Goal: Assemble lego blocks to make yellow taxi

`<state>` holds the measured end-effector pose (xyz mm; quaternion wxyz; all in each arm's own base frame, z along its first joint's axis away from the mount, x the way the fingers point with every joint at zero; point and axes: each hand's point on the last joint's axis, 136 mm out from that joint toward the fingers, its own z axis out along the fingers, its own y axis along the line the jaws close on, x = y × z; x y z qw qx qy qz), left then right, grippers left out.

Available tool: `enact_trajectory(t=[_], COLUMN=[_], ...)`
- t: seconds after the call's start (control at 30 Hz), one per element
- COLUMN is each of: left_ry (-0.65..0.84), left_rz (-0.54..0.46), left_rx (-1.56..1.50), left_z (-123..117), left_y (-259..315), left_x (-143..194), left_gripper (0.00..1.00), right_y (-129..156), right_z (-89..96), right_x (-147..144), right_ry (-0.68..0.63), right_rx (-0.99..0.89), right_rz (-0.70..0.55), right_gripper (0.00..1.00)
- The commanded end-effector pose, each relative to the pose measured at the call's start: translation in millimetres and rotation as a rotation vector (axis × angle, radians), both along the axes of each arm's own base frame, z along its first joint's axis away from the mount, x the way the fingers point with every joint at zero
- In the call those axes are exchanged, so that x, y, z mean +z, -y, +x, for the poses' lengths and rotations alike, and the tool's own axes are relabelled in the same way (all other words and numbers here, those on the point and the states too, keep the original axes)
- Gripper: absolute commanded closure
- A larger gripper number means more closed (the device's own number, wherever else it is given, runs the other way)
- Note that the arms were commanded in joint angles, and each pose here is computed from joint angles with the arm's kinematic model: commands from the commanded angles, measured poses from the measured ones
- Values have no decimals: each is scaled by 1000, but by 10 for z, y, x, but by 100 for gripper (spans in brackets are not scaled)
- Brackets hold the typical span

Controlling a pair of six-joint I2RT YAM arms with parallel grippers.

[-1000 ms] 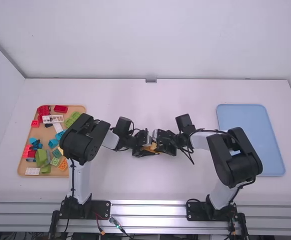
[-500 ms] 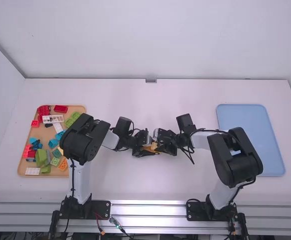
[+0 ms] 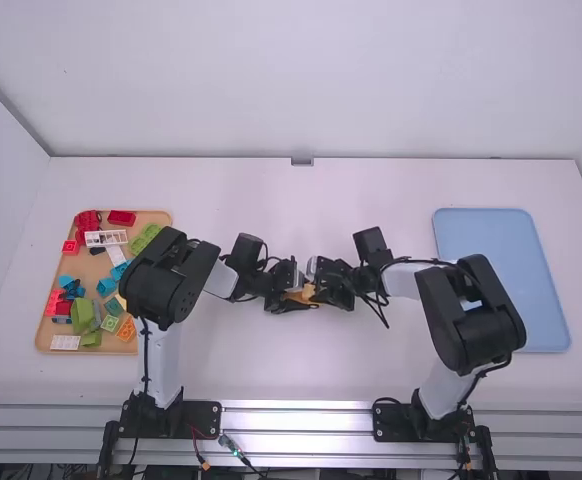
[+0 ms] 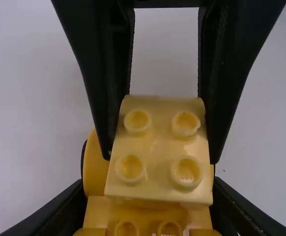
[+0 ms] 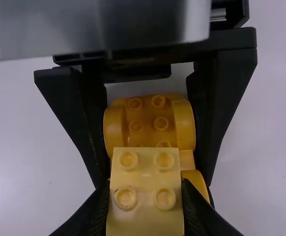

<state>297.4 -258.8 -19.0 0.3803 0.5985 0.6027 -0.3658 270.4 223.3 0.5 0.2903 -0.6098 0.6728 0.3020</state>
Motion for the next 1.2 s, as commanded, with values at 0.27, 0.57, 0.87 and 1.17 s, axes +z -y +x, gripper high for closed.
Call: enact_trajectory(t=[0.27, 0.57, 0.87, 1.17], left_ry=[-95, -95, -95, -96], left_rz=[111, 111, 111, 112], left_rx=[60, 60, 61, 58], left_z=[-132, -133, -132, -140], left_y=[-153, -152, -153, -154], left_x=[-334, -334, -334, -337], left_gripper=[39, 39, 39, 39], right_y=[176, 166, 153, 115], right_z=[131, 124, 146, 160], right_x=[-133, -133, -102, -62], right_ry=[30, 29, 37, 49], right_rx=[-59, -56, -55, -47], right_rz=[-92, -92, -77, -48], right_gripper=[79, 58, 55, 80])
